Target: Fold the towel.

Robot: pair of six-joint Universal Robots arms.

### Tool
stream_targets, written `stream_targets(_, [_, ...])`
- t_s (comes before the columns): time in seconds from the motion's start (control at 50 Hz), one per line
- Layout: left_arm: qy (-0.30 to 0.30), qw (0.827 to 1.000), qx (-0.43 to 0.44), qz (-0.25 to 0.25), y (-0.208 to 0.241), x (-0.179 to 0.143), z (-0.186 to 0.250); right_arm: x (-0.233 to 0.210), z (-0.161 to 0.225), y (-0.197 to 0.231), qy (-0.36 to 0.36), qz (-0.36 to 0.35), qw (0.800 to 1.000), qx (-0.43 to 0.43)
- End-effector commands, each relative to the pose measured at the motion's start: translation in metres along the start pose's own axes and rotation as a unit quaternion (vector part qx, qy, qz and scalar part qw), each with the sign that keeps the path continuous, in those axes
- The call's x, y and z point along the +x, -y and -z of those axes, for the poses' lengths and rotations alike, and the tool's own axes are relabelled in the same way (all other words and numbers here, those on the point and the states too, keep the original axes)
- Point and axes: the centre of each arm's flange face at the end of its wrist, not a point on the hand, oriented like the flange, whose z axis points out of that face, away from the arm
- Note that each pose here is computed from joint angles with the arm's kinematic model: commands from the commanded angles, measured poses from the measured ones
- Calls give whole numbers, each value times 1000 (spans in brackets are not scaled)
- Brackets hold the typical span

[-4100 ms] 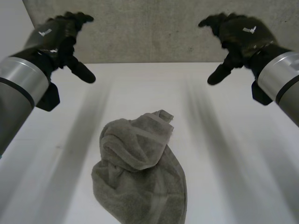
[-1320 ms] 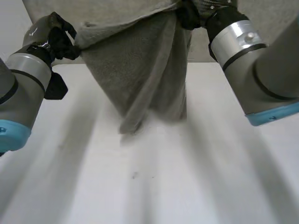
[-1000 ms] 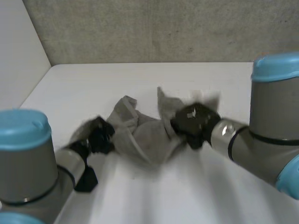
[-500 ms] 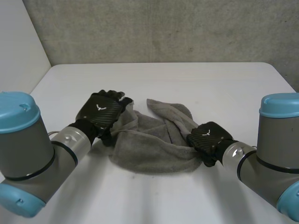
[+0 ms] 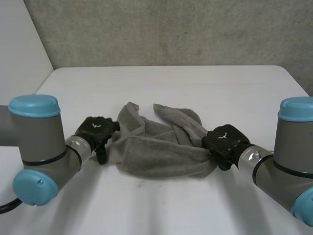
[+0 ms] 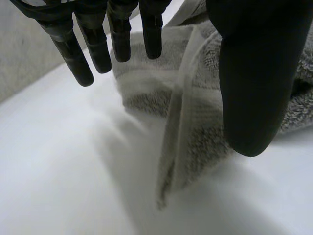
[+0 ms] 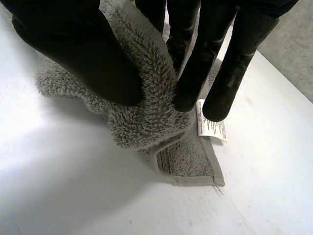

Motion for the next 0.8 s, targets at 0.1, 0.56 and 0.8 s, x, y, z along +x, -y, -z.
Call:
stream_targets(0.1, [-9, 996, -36, 75, -11, 3, -9, -5, -1, -2, 7, 1, 1000, -4])
stream_targets(0.56, [56, 993, 76, 72, 60, -25, 19, 60, 24, 71, -111, 9, 986, 121])
stream_targets(0.8, [116, 932, 339, 53, 205, -61, 148, 129, 120, 179, -225, 21, 938, 265])
